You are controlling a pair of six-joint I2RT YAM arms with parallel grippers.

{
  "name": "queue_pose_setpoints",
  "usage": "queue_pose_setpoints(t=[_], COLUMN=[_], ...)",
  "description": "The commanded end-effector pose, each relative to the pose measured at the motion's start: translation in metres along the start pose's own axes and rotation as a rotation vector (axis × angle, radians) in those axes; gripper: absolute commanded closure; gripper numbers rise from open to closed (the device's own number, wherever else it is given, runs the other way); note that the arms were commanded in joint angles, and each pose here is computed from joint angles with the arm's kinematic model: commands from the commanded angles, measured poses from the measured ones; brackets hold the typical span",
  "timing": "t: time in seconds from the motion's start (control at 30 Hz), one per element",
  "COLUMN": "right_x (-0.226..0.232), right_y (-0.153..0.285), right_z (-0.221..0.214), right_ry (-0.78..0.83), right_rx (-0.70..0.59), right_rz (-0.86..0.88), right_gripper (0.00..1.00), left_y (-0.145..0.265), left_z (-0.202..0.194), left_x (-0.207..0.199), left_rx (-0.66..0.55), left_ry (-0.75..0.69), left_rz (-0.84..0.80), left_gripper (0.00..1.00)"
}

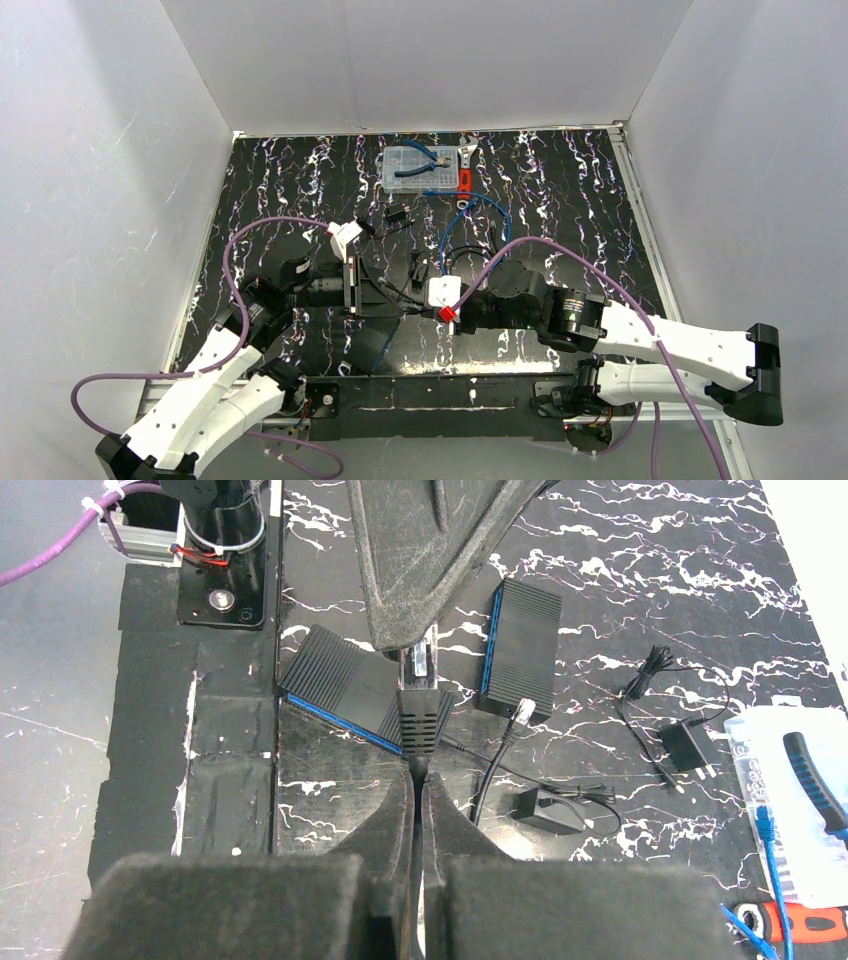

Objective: Insert the plug into the switch port
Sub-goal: Pick up the connector from the center of the board.

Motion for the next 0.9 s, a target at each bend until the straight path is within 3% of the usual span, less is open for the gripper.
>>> queue_pose_setpoints(t=[0.0, 0.33, 0.47, 0.67, 0.87], right_x=[-0.012, -0.009, -0.010, -0.010, -0.008], right_y=[0.003, 0.010, 0.014, 0.018, 0.017], right_z=[0.024, 0.027, 0.029, 0.030, 0.035], right_ry=[0.017, 0.051, 0.069, 0.090, 0.100], right_rx=[-0.089, -0.124, -0.137, -0.161, -0.207], right_rz=[-0.035, -0.021, -0.030, -0.034, -0.013], right_gripper=[0.99, 0.99, 0.98, 0.70, 0.58], left_y=[-0.001, -0.004, -0.005, -0.005, -0.005], left_z=[-0.003, -0.001, 0.000, 0.000, 0.000], left_x=[0.003, 0.006, 0.008, 0.007, 0.005], left_rx=[0.035, 0.047, 0.048, 0.050, 0.057], left_ry=[-0.006, 0.005, 0.008, 0.000, -0.012], left_rz=[-0.004, 0.010, 0.021, 0.014, -0.017], left_gripper=[0.82, 1.00, 1.00, 1.00, 1.00])
Point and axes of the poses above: each gripper's point midway between its finger pads, its own y axis back along the fingers, its own x axis along the line the jaws close on, z = x × y, the point moved 8 cm from there along y, back along the fingers, and after that the axes turned 14 degrees about y, right-handed, at the moved point
